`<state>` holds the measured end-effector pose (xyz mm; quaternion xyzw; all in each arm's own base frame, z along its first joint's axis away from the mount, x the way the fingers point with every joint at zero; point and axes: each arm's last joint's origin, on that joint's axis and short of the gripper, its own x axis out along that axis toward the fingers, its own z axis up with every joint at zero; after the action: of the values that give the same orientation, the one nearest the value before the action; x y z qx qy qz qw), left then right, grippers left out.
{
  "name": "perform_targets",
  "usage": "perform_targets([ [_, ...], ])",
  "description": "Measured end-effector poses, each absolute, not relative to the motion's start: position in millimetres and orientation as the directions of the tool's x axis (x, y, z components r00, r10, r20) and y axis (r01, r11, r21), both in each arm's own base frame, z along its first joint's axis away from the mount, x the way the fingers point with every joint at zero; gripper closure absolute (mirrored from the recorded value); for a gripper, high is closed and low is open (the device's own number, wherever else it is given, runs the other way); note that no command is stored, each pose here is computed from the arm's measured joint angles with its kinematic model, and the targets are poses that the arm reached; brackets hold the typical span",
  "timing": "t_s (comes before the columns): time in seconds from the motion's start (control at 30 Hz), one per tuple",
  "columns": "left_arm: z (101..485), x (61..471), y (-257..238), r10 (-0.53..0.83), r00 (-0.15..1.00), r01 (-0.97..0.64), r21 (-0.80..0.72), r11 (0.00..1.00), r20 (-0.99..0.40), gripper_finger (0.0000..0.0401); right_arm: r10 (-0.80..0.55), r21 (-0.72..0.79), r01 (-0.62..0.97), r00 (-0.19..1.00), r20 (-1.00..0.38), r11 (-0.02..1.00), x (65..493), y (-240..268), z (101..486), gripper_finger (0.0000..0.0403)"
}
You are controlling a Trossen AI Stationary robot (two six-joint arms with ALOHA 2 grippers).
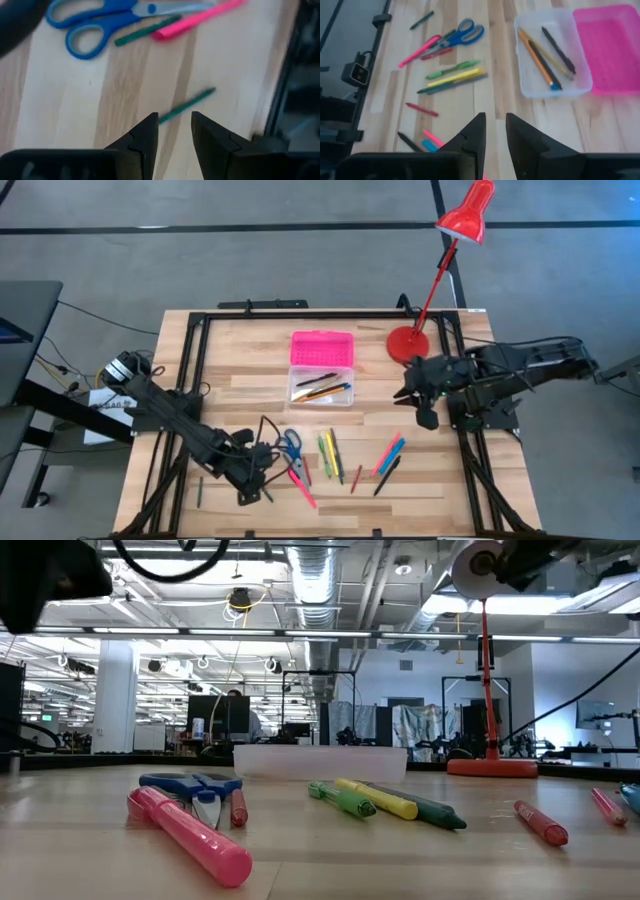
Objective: Pick & place school supplies into a supply box
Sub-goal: Put the green crayon into the pink supply box
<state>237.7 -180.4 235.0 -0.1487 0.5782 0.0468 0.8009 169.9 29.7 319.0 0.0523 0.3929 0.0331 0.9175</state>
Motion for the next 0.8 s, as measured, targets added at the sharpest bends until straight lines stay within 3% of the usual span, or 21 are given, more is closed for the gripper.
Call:
perform_targets([
  [0.23,224.4,251.0,-163.0,0.082,0.470,-0.495,-0.185,0.849,-0.879,0.0292,0.060,0.129,0.046,0.699,-0.712,0.991,159.9,39.3,308.8,0.0335],
  [0.37,219.7,255.5,-155.3,-0.024,0.379,-0.599,-0.265,0.755,-0.925,0.0292,0.086,0.142,0.024,0.694,-0.715,0.990,159.8,46.9,307.1,0.0335],
  [0.6,218.7,245.3,-167.4,-0.105,0.312,-0.835,-0.325,0.444,-0.944,0.0292,0.130,0.148,-0.032,0.682,-0.719,0.988,155.3,59.3,306.6,0.0335],
  [0.8,218.5,234.0,-181.7,-0.102,0.312,-0.916,-0.327,0.231,-0.945,0.0292,0.149,0.128,-0.081,0.659,-0.737,0.988,150.9,65.3,304.9,0.0335],
])
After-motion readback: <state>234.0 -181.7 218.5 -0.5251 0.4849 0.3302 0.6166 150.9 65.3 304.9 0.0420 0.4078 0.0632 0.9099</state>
